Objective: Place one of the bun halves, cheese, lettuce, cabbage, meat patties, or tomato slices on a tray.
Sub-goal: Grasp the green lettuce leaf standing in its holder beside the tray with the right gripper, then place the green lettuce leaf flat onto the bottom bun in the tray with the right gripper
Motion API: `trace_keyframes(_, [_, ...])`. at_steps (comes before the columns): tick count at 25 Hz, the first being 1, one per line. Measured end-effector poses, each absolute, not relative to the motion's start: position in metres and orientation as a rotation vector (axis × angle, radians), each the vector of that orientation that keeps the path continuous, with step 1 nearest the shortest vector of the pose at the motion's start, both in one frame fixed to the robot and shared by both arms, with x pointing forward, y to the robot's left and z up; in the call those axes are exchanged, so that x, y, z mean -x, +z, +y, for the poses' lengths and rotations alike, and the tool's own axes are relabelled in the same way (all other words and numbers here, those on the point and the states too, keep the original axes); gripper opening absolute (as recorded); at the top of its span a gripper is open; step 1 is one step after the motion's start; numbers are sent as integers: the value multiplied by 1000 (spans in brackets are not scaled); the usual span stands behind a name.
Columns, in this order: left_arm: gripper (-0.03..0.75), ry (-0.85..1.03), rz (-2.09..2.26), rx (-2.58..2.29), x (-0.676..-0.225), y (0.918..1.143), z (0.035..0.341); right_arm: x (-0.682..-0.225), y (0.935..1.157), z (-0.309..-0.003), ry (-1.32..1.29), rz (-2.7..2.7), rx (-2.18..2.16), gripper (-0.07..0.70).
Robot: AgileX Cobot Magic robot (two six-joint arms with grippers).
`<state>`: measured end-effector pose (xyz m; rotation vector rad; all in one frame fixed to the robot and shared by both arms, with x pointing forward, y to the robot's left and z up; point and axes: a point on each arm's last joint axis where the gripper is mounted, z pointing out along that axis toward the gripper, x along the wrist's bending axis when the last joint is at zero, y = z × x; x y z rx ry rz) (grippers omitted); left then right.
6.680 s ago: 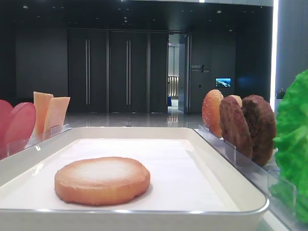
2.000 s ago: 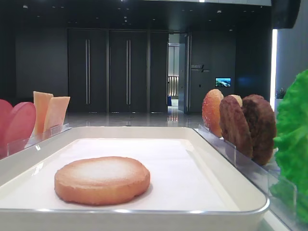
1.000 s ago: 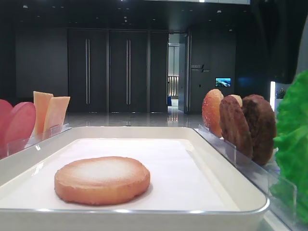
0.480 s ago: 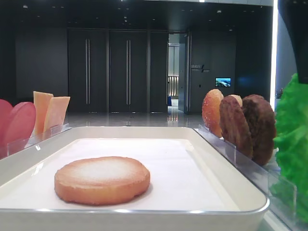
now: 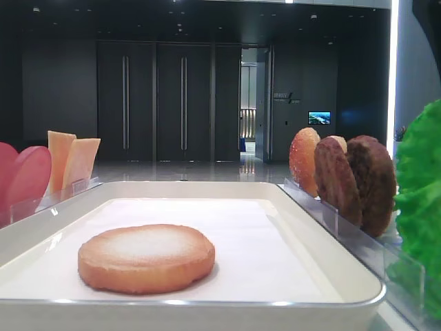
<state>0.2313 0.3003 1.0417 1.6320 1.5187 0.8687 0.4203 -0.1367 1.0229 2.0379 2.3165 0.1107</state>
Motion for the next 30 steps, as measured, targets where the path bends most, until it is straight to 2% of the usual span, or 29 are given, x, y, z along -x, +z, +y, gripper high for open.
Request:
trace_keyframes(5, [471, 869, 1519, -1632, -231, 1042, 300, -420, 1027, -137, 92, 2318, -2038, 15])
trace_keyframes(13, [471, 869, 1519, -1632, -231, 1042, 300, -426, 1048, -132, 130, 2324, -2023, 15])
trace_keyframes(24, [471, 869, 1519, -1632, -231, 1042, 300, -438, 1100, -114, 422, 2320, -1976, 14])
trace_keyframes(30, [471, 869, 1519, -1632, -231, 1042, 300, -431, 1108, -101, 550, 2441, -2000, 14])
